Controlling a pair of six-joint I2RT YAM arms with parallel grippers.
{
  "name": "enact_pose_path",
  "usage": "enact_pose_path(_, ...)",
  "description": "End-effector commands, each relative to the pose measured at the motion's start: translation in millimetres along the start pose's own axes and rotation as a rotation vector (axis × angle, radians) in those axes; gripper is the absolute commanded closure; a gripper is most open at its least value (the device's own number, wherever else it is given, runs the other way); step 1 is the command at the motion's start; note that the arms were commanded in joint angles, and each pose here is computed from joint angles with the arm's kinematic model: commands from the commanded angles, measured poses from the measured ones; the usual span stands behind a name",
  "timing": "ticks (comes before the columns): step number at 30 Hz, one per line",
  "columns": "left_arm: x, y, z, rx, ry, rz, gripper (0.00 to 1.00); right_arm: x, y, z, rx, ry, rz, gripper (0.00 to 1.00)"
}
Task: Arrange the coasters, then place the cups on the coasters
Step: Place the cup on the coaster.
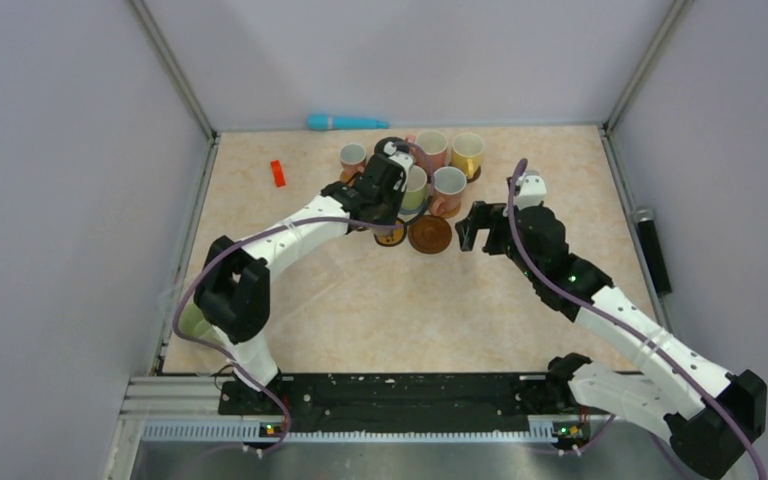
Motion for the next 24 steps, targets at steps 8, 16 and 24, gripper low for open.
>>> enact_pose_path(8,-21.5,22.1,-29.5,-0.015,0.039,0.029,1.00,-13.9,-15.4,-28.9,-0.141,0.032,0.056,0.02)
enact_pose_path(16,-16.0,30.3,-22.4,0.013,0.053,0.000,1.00,-19.5,-24.8,-34.8,-0.191,0.050,0.073,0.02)
enact_pose_path(24,-17.7,35.4,-19.0,0.031,0.054,0.005,0.99,-19.2,-24.3,-34.4,-0.190,0.048,0.072,0.02)
Point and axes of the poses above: each gripper's point midway between its finger pads, its own y axis out along the fingers, its own x axis along the line the jaws close on, z = x × y, the point moved 1 cm from there along -y, back along the fingers, and after that the axes turned 10 degrees about -y, right-handed, at the moved point
